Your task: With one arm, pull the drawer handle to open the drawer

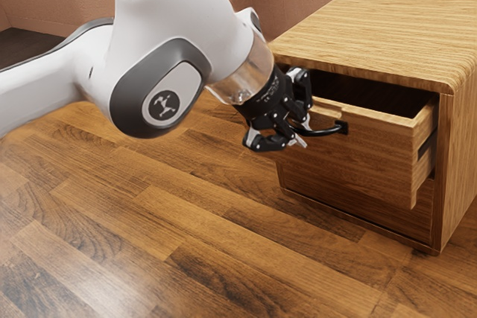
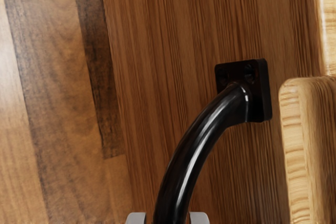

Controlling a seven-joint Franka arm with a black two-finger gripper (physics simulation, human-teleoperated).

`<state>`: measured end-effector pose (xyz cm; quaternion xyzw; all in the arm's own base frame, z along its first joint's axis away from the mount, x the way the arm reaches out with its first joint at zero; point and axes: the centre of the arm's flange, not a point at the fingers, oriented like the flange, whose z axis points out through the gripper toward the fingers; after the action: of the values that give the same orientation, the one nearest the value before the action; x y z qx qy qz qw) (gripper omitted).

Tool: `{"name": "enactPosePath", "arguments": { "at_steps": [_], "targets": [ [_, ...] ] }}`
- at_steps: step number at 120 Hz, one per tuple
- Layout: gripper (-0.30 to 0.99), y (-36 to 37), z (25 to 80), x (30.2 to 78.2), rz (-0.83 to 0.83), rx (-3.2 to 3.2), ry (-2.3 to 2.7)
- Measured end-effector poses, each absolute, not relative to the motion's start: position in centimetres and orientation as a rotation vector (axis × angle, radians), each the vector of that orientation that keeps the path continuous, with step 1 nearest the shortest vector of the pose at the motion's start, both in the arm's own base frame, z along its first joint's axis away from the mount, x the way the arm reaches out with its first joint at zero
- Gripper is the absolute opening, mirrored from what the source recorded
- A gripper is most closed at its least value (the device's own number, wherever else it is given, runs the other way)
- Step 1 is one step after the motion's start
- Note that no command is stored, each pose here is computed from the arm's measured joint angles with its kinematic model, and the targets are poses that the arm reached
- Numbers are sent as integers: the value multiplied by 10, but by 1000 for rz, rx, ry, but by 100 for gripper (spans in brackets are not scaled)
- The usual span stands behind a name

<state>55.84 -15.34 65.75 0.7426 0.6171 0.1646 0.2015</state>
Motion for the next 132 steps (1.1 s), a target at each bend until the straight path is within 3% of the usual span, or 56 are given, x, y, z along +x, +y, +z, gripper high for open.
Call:
{"name": "enactPosePath", "arguments": {
  "at_steps": [132],
  "targets": [
    [-1, -154, 667, 460, 431, 2100, 1675]
  ]
}}
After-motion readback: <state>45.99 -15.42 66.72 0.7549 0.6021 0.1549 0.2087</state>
